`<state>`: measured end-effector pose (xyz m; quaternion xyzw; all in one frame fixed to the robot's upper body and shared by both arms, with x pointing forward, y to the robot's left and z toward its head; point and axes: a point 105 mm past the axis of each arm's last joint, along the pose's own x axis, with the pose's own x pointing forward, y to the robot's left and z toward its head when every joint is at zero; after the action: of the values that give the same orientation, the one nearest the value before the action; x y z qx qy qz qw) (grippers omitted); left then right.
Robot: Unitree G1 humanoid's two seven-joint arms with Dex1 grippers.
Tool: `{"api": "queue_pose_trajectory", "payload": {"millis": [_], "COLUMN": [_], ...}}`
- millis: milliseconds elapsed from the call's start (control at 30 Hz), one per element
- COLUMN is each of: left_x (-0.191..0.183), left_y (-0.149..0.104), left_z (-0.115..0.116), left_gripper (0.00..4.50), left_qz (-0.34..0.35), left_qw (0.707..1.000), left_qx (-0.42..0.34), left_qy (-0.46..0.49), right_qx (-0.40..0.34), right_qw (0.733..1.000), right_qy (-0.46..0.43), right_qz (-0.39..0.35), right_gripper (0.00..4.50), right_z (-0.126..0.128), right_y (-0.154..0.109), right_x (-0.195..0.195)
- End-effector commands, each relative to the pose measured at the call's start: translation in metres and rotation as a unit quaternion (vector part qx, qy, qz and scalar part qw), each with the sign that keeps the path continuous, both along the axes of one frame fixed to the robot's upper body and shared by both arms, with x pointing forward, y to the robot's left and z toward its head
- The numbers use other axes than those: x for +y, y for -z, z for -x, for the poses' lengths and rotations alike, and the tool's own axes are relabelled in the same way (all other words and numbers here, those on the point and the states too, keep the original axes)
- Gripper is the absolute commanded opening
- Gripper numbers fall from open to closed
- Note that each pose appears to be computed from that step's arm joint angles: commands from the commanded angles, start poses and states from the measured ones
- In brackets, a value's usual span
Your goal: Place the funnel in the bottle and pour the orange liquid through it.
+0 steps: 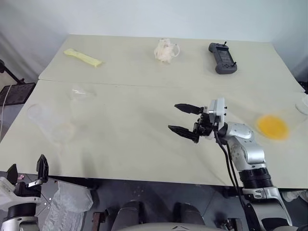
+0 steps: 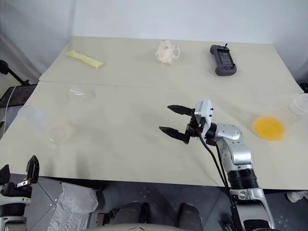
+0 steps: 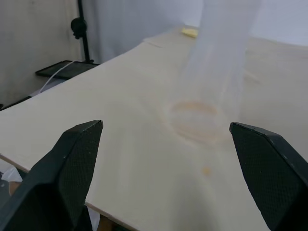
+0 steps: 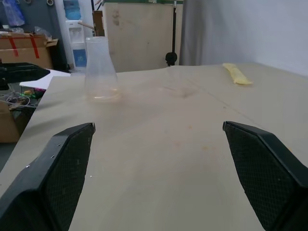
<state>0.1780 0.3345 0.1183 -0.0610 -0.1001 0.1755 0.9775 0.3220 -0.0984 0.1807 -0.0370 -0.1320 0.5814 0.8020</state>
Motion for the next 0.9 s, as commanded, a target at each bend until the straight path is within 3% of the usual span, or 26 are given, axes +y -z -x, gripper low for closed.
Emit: {"api": "queue_pose_trajectory", "payload": {"millis": [33, 267, 500, 600, 767, 900], "left_x": [-0.002, 0.005, 0.002, 0.000, -0.011, -0.063], "left_y": [-0.027, -0.062, -0.064, -0.065, -0.081, -0.104], "left_z": [-0.017, -0.066, -0.090, -0.094, -0.096, -0.106], "left_gripper": [4.50, 4.50, 4.50, 3.90, 2.33, 2.29], "left_qz": [-0.033, -0.074, -0.075, -0.073, -0.092, -0.137], "left_qw": [0.999, 0.995, 0.993, 0.992, 0.985, 0.948], "left_qx": [-0.022, -0.020, 0.010, 0.012, -0.025, -0.064], "left_qy": [0.028, 0.064, 0.093, 0.105, 0.141, 0.281], "right_qx": [-0.020, -0.020, -0.019, -0.022, -0.028, -0.026], "right_qw": [1.000, 1.000, 1.000, 1.000, 0.999, 0.997], "right_qy": [-0.003, -0.011, -0.003, 0.005, 0.027, 0.073], "right_qz": [-0.002, -0.007, -0.012, -0.013, -0.011, -0.004], "right_gripper": [4.46, 4.46, 4.46, 4.50, 4.50, 4.50], "right_z": [0.001, 0.008, 0.010, 0.010, 0.009, 0.008], "right_y": [-0.010, -0.011, -0.012, -0.012, -0.011, -0.010], "right_x": [0.001, 0.004, 0.005, 0.004, -0.005, -0.028]}}
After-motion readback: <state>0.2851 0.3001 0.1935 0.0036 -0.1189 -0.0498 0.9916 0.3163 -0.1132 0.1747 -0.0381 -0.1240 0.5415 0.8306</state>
